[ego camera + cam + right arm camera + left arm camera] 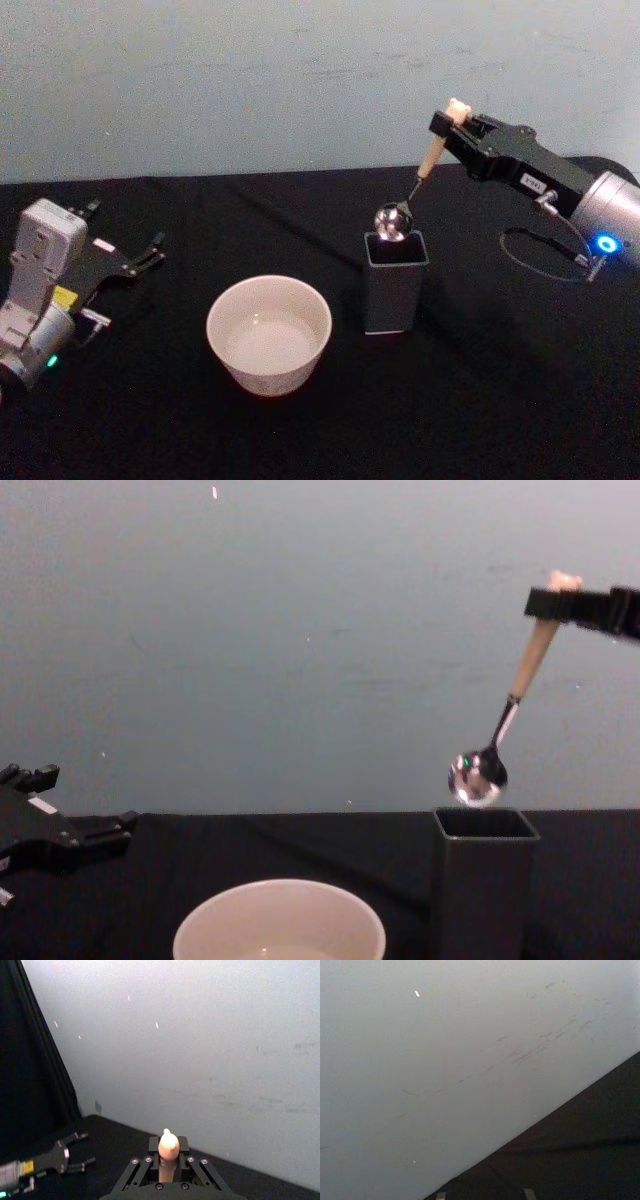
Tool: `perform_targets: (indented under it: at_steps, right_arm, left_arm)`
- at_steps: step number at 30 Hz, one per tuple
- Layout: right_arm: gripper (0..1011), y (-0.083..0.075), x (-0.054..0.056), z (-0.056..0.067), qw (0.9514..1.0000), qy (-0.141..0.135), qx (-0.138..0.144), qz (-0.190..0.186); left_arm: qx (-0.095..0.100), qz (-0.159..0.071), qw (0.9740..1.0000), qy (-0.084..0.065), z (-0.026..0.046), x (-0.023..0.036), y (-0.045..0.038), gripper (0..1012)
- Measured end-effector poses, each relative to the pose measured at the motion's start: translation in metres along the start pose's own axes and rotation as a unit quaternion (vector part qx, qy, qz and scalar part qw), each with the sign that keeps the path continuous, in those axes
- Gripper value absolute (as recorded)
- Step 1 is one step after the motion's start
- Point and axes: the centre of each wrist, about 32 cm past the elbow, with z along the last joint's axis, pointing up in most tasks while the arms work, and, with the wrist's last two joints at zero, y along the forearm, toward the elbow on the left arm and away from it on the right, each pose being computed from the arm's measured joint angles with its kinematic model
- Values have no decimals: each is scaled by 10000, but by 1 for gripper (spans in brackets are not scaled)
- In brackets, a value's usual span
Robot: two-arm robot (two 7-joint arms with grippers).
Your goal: Pick up the stirring spoon with one hand, stir inside the cup, then place it back in its original position.
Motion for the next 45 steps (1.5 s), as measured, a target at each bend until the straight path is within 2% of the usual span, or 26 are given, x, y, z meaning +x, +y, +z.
perform_targets:
  at_steps: [8,21,25,28,38,45]
  right_arm:
    - [214,91,-61,33,9997,93,187,144]
    - [214,300,-259,-119,9963,240,27,827]
    - [214,357,-326,-202,9941,152,-89,1070]
    - [214,408,-390,-306,9914,-19,-251,1283]
    - [214,541,-510,-577,9840,-278,-650,1635]
    - [214,613,-558,-688,9797,-398,-843,1773]
  left_arm:
    - [0,0,10000,0,0,0,0,1001]
    - [0,0,10000,0,0,0,0,1001]
    - [0,0,10000,0,0,0,0,1001]
    - [0,0,10000,0,0,0,0,1001]
    - [0,0,10000,0,0,0,0,1001]
    - [0,0,10000,0,0,0,0,1001]
